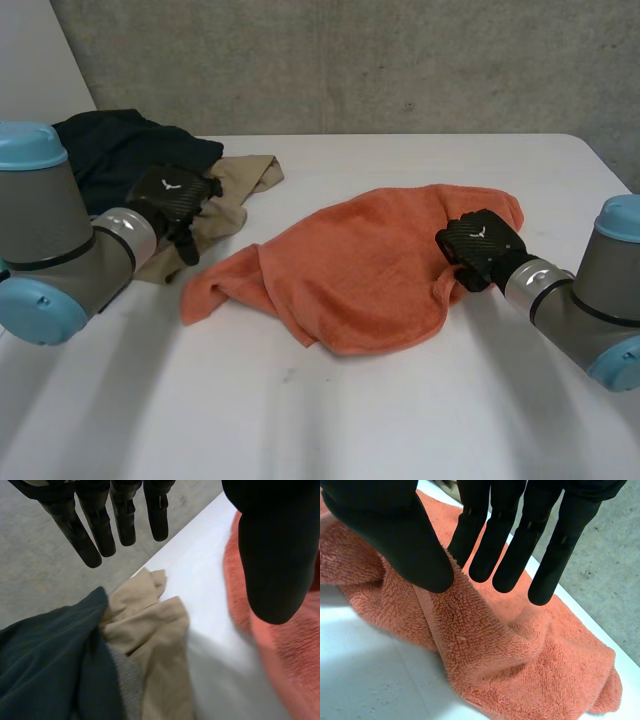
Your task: Fold the laundry.
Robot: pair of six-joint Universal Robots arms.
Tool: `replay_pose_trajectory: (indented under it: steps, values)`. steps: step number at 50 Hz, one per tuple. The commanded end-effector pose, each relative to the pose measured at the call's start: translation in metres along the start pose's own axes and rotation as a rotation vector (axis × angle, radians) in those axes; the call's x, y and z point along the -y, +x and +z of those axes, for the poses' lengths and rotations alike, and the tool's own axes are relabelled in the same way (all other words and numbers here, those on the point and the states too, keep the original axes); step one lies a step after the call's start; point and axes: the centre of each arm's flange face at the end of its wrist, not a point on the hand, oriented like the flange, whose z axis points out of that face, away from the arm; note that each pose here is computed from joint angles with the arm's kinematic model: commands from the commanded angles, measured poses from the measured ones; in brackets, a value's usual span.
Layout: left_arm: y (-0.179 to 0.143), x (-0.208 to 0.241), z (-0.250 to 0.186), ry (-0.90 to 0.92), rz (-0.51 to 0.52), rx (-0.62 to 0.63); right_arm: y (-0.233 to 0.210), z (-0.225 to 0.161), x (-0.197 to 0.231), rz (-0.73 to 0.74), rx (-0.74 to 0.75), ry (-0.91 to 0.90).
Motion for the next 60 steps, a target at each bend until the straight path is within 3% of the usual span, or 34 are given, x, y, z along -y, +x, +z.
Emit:
replay_pose_trajectory:
  steps: [1,7,15,25,28,33,38,44,52,60]
  values:
    - [0.026,0.009,-0.008,0.018,0.006,-0.147,-0.001,0.000,0.004,-0.013,-0.006,-0.013]
    - [0.050,0.000,0.007,-0.027,0.008,-0.233,-0.003,-0.008,0.009,-0.002,0.038,-0.070]
    - [0.050,-0.023,0.032,-0.172,0.027,-0.203,-0.006,-0.027,0.020,0.023,0.077,-0.110]
    - [0.043,-0.025,0.055,-0.161,0.073,-0.145,-0.021,-0.059,0.029,0.059,0.151,-0.153]
    - [0.041,-0.020,0.058,-0.138,0.081,-0.141,-0.035,-0.076,0.033,0.087,0.215,-0.193]
    - [0.015,0.010,0.064,-0.037,0.078,-0.050,-0.093,-0.118,0.049,0.155,0.448,-0.253]
    - [-0.010,0.048,0.062,0.101,0.038,0.035,-0.137,-0.139,0.067,0.198,0.553,-0.184]
    - [-0.025,0.093,0.047,0.263,-0.004,0.081,-0.123,-0.118,0.083,0.271,0.387,-0.078]
    - [-0.037,0.131,0.008,0.389,0.001,0.075,-0.046,-0.094,0.110,0.285,0.020,0.017]
    - [-0.041,0.167,-0.045,0.539,0.007,0.011,0.006,-0.064,0.126,0.280,-0.079,0.106]
